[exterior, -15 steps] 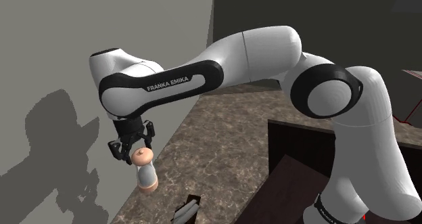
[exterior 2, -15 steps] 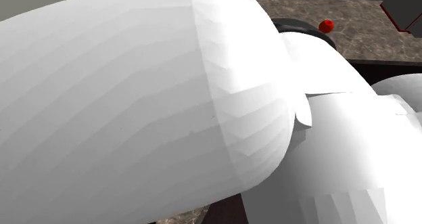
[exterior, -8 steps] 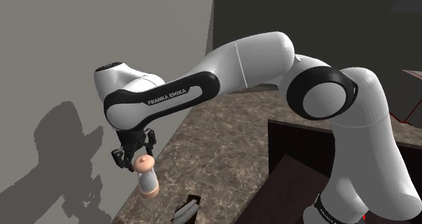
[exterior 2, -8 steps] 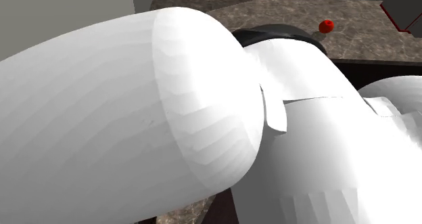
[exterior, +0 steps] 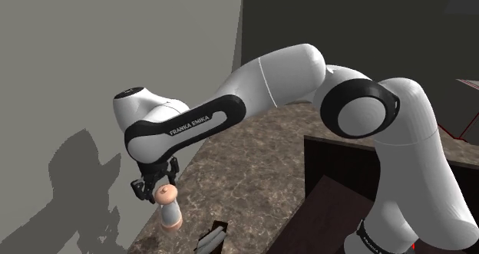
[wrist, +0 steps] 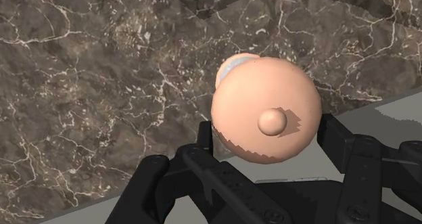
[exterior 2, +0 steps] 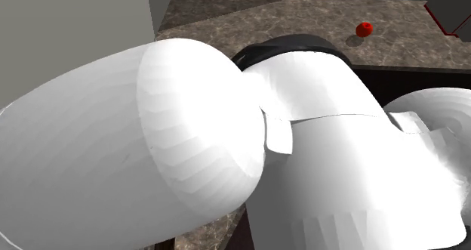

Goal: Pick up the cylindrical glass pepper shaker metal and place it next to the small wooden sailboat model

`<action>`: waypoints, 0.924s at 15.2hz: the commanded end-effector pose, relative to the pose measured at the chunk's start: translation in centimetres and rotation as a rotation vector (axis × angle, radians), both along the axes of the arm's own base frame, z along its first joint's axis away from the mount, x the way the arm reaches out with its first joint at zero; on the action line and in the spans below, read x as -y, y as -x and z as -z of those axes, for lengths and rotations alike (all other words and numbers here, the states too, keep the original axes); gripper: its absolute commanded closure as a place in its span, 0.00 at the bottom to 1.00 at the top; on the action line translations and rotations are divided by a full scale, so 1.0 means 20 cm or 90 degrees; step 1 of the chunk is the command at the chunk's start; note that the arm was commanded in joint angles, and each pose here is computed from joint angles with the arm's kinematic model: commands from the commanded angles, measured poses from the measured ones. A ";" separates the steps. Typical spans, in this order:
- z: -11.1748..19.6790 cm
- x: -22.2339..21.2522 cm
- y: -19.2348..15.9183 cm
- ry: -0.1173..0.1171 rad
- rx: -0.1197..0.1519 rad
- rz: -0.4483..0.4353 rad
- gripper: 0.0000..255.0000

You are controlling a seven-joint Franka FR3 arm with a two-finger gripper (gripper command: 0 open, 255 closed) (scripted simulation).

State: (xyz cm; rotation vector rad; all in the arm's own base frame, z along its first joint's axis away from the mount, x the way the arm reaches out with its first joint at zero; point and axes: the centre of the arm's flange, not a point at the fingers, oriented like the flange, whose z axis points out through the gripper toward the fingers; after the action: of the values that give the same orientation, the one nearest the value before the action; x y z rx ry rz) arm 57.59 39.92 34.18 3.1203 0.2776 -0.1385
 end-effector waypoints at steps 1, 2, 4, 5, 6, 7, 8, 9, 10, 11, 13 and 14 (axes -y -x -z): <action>0.06 0.00 0.00 0.000 0.000 0.000 1.00; 0.09 0.00 0.00 0.000 0.000 0.000 1.00; 0.14 0.00 0.00 0.000 0.000 0.000 1.00; 0.16 0.00 0.00 0.000 0.000 0.000 1.00; 0.19 0.00 0.00 0.000 0.000 0.000 1.00; 0.22 0.00 0.00 0.000 0.000 0.000 1.00; 0.24 0.00 0.00 0.000 0.000 0.000 1.00; 0.27 0.00 0.00 0.000 0.000 0.000 1.00; 0.27 0.00 0.00 0.000 0.000 0.000 1.00; 0.27 0.00 0.00 0.000 0.000 0.000 1.00; 0.27 0.00 0.00 0.000 0.000 0.000 1.00; 0.27 0.00 0.00 0.000 0.000 0.000 1.00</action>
State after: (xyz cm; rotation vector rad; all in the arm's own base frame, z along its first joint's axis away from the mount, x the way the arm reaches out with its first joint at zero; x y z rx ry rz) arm 57.53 39.96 28.76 3.1205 0.2777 -0.1383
